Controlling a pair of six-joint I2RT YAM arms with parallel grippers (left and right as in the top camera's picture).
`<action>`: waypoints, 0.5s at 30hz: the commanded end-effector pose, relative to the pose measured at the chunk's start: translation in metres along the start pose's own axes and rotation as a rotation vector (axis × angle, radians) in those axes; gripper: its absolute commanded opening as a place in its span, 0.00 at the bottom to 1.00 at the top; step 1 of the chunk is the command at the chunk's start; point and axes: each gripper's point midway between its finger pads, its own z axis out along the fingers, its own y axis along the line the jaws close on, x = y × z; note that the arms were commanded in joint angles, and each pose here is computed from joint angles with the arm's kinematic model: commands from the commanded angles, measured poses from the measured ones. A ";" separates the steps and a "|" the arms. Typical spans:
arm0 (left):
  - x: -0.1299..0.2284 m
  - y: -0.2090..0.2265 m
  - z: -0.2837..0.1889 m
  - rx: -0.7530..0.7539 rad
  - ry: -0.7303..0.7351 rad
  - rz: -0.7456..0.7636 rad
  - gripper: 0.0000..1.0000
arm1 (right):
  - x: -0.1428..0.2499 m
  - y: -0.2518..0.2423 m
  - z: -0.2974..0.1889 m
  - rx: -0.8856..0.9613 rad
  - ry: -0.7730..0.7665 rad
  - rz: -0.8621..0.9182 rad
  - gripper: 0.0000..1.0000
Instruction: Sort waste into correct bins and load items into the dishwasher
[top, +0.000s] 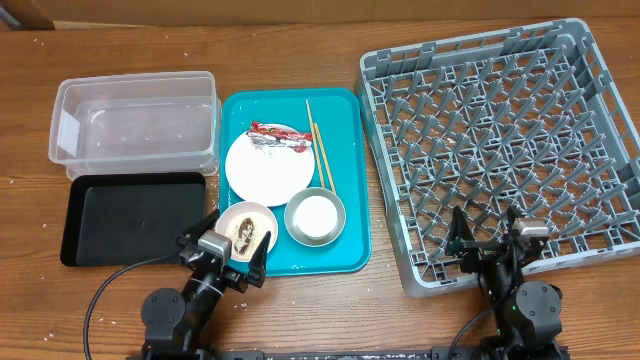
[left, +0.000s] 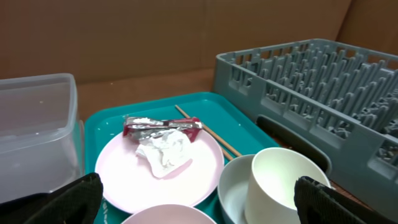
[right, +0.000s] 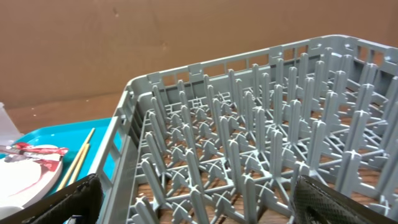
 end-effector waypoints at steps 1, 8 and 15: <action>-0.006 -0.018 -0.001 0.103 -0.024 -0.020 1.00 | 0.007 0.026 -0.002 -0.155 0.031 0.004 1.00; -0.048 -0.053 -0.015 0.306 -0.125 -0.159 1.00 | -0.028 0.077 -0.023 -0.445 -0.030 0.102 1.00; -0.093 -0.056 -0.027 0.276 -0.027 -0.273 1.00 | -0.101 0.089 -0.051 -0.453 -0.054 0.119 1.00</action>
